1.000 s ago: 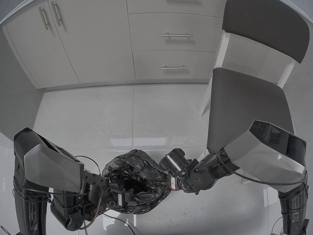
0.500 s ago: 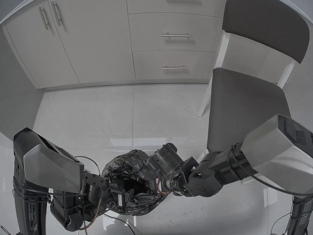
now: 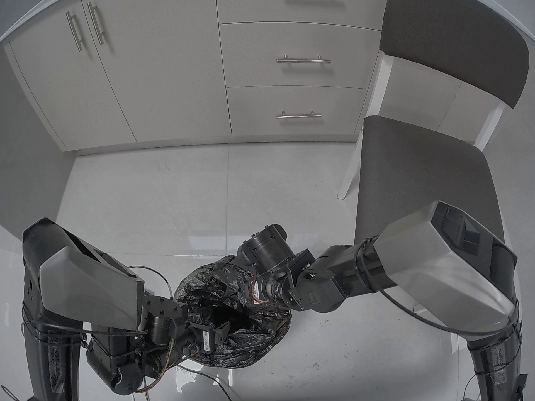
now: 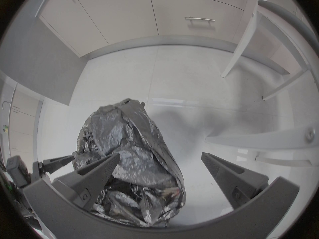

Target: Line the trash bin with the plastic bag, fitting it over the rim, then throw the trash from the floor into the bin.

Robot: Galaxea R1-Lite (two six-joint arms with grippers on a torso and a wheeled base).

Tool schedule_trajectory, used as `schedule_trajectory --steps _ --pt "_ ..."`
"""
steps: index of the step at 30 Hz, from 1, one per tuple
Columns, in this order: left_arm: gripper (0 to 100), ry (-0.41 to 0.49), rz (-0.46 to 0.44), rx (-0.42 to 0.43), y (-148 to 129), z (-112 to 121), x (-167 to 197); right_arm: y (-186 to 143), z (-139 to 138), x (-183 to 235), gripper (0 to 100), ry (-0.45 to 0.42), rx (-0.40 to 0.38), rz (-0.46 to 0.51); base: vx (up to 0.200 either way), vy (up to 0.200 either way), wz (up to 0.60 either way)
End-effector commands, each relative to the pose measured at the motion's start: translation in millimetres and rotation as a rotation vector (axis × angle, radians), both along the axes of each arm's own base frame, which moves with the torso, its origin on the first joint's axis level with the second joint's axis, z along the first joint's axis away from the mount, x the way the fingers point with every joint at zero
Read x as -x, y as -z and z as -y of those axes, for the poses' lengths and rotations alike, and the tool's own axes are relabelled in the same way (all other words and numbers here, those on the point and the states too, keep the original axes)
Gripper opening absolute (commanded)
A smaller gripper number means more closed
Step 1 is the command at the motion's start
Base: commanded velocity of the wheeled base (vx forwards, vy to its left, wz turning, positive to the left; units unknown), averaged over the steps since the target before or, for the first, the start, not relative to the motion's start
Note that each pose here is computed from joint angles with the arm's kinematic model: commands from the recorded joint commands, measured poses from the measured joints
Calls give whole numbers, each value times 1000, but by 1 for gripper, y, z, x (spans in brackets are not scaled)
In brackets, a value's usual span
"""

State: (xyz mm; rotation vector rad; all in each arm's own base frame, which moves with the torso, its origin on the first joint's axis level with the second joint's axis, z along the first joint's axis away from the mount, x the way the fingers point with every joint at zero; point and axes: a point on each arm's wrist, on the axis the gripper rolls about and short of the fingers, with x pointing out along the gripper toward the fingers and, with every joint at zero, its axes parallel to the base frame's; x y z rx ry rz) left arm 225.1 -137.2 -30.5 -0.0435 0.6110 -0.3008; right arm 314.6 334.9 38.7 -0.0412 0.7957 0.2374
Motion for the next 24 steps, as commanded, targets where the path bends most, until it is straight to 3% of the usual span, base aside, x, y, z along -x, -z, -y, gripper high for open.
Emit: schedule_trajectory --steps 1,10,19,24 --pt "100 0 2 2 0 0 0 12 -2 -20 100 3 17 18 0 0 0" --pt "100 -5 5 3 0 0 -2 22 3 -28 100 24 46 19 0 0 0" --pt "100 -2 6 4 0 1 -1 4 4 -47 100 45 15 78 0 0 0" --pt "100 -14 13 -1 -1 1 -2 17 9 -66 100 135 57 126 0 0 0"
